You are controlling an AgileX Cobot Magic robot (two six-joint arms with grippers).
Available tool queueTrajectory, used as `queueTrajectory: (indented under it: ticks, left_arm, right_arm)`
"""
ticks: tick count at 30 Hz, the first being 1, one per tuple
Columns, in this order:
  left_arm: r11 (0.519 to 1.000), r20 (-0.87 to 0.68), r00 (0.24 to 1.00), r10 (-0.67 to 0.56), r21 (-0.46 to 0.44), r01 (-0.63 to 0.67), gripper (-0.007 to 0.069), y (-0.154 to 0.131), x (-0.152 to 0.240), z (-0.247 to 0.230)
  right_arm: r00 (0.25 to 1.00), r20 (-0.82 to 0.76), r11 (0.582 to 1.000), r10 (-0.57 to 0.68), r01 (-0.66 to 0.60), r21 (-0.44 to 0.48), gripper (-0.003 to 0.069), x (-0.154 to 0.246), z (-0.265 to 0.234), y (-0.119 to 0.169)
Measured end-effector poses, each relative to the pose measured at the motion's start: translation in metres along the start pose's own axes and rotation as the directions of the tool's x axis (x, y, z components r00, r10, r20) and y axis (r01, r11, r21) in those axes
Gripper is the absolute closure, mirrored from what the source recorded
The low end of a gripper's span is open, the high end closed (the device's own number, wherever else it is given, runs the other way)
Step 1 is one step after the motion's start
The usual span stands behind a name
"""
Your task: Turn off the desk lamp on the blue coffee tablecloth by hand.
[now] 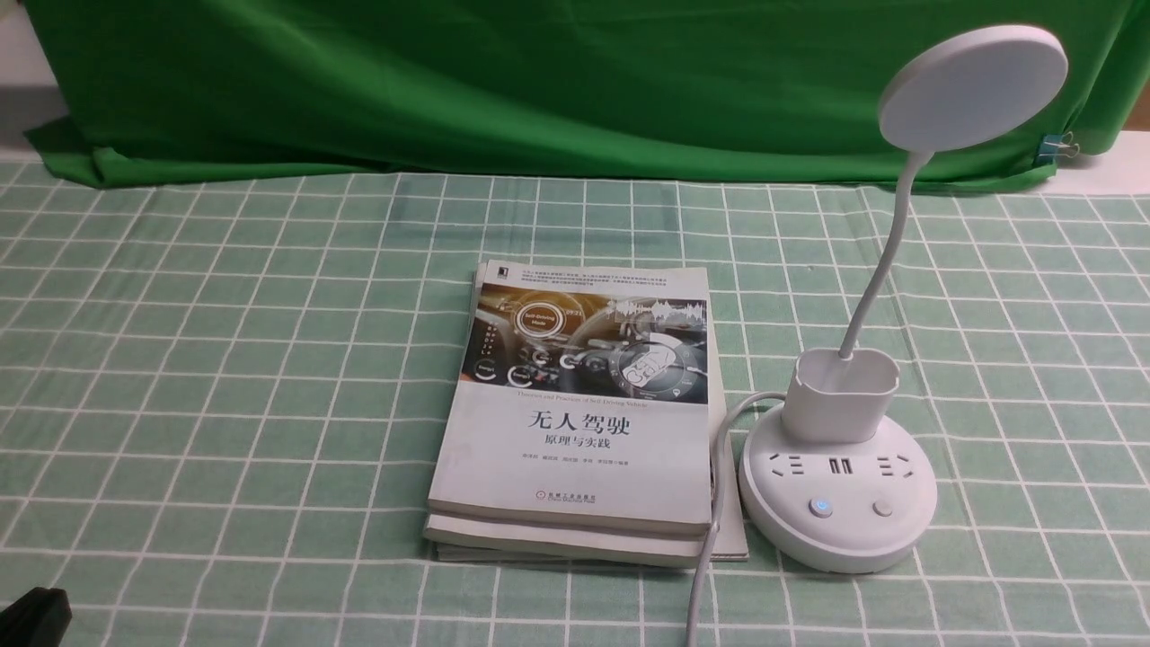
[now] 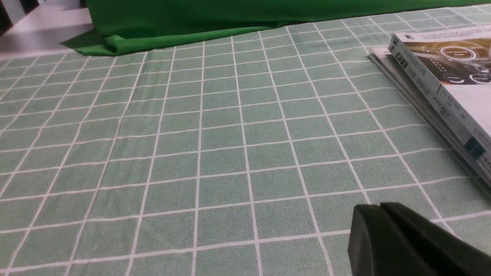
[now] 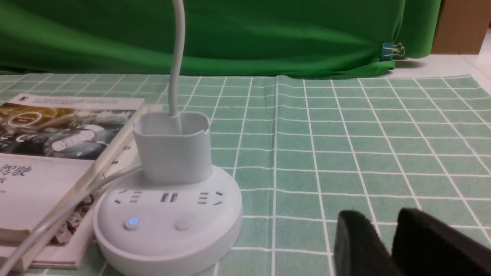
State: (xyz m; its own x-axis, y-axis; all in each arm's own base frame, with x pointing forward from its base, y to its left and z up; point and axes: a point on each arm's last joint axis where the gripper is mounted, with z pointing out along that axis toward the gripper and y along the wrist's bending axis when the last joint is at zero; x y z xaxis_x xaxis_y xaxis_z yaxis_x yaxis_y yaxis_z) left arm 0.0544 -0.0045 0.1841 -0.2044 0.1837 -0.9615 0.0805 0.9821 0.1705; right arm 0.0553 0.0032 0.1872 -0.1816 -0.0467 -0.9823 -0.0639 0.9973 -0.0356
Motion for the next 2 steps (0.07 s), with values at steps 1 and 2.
queueTrajectory:
  ticks: [1, 2]
  left_arm:
    - [1.000, 0.000, 1.000, 0.000, 0.000, 0.000, 0.0625, 0.0000, 0.0000, 0.0000]
    - [1.000, 0.000, 1.000, 0.000, 0.000, 0.000, 0.0625, 0.0000, 0.0000, 0.0000]
  right_arm:
    - [1.000, 0.000, 1.000, 0.000, 0.000, 0.000, 0.0482, 0.0000, 0.0000, 0.0000]
    - [1.000, 0.000, 1.000, 0.000, 0.000, 0.000, 0.0480, 0.0000, 0.0000, 0.0000]
